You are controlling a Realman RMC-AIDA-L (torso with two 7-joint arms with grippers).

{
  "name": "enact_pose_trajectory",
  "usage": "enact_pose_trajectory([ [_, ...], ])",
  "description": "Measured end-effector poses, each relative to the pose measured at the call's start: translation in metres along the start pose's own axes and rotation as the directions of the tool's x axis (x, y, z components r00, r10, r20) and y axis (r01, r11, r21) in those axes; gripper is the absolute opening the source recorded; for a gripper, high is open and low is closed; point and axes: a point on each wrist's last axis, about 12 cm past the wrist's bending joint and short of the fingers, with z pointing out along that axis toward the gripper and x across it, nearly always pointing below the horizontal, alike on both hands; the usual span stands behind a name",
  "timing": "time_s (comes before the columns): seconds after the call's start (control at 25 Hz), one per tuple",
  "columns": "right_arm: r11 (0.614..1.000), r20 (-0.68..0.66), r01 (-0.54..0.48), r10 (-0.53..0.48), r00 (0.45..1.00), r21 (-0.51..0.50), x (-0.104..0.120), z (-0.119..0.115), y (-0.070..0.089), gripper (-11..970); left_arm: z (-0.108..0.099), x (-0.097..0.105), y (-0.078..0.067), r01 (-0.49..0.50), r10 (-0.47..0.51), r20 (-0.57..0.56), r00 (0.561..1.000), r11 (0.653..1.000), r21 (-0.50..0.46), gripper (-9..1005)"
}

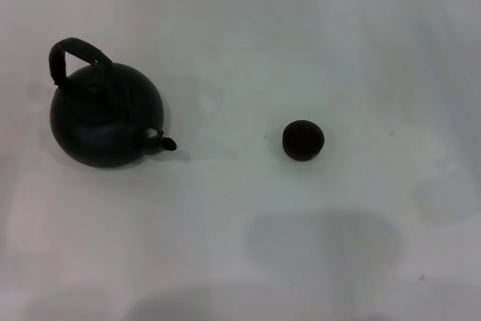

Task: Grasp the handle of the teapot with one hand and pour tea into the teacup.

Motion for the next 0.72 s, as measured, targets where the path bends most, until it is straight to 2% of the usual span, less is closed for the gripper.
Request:
enact_pose_trajectory([
  [0.32,0.999,0.036,-0.005,0.004,0.999,0.033,-0.004,0.002,-0.003,825,-0.001,0.009,-0.006,0.074,-0.071,0.038,0.997,0.994,-0.081,757],
  [0.52,0.998,0.045,0.000,-0.003,0.999,0.069,-0.005,-0.001,-0.008,825,0.014,0.019,-0.024,0.028,-0.026,0.031,0.999,0.998,-0.059,757],
  [0.56,0.998,0.045,0.000,-0.003,0.999,0.069,-0.005,-0.001,-0.008,825,0.014,0.019,-0.024,0.028,-0.026,0.031,0.999,0.998,-0.059,757],
  [0.64,0.997,0.039,0.028,-0.031,0.999,0.074,-0.004,-0.002,-0.008,825,0.024,0.024,-0.036,0.018,-0.016,0.032,0.999,0.999,-0.043,757],
  [0.72,0.997,0.036,0.031,-0.034,0.999,0.076,-0.004,-0.002,-0.008,825,0.026,0.026,-0.039,0.017,-0.016,0.031,0.999,0.999,-0.040,757],
])
